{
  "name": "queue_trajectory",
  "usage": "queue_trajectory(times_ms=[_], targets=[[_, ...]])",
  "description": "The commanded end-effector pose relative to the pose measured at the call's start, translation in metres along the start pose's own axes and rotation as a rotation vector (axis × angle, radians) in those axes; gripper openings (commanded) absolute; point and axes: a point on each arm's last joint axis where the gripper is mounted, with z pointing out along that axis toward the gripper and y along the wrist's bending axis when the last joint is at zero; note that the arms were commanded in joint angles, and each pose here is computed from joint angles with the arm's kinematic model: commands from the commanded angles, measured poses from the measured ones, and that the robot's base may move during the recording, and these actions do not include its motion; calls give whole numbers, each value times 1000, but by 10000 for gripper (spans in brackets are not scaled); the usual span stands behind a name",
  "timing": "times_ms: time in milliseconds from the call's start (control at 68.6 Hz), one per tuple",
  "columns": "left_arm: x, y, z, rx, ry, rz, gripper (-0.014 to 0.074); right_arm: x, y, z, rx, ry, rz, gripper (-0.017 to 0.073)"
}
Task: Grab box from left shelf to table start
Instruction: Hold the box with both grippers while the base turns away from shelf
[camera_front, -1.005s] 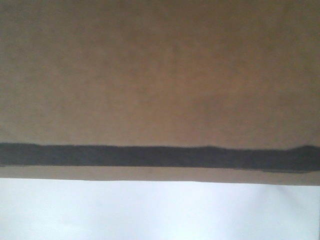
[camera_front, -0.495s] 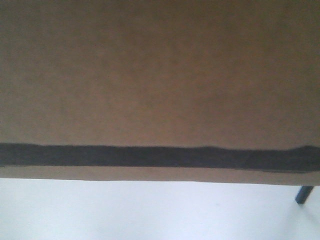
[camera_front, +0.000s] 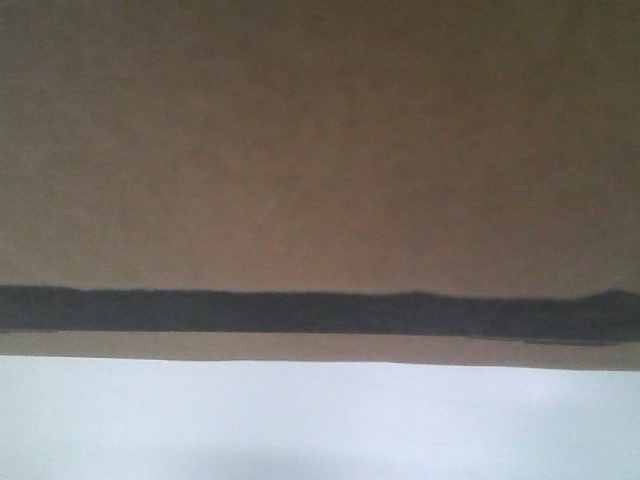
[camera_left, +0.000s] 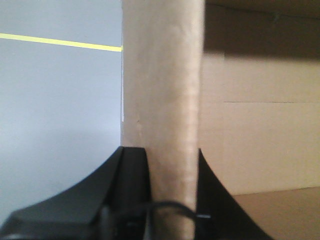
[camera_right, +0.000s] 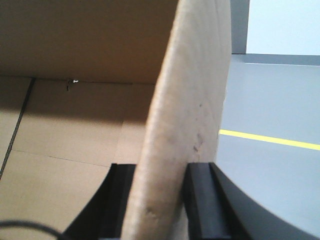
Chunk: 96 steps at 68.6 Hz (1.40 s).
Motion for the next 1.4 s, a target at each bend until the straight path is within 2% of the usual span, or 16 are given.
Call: queue_trajectory(times_ms=[0, 1384], targets=[[-24, -13, -14, 160, -210, -75, -99, -19, -2, 0, 39, -140, -41, 58], [-24, -13, -14, 160, -210, -75, -99, -19, -2, 0, 39, -140, -41, 58]])
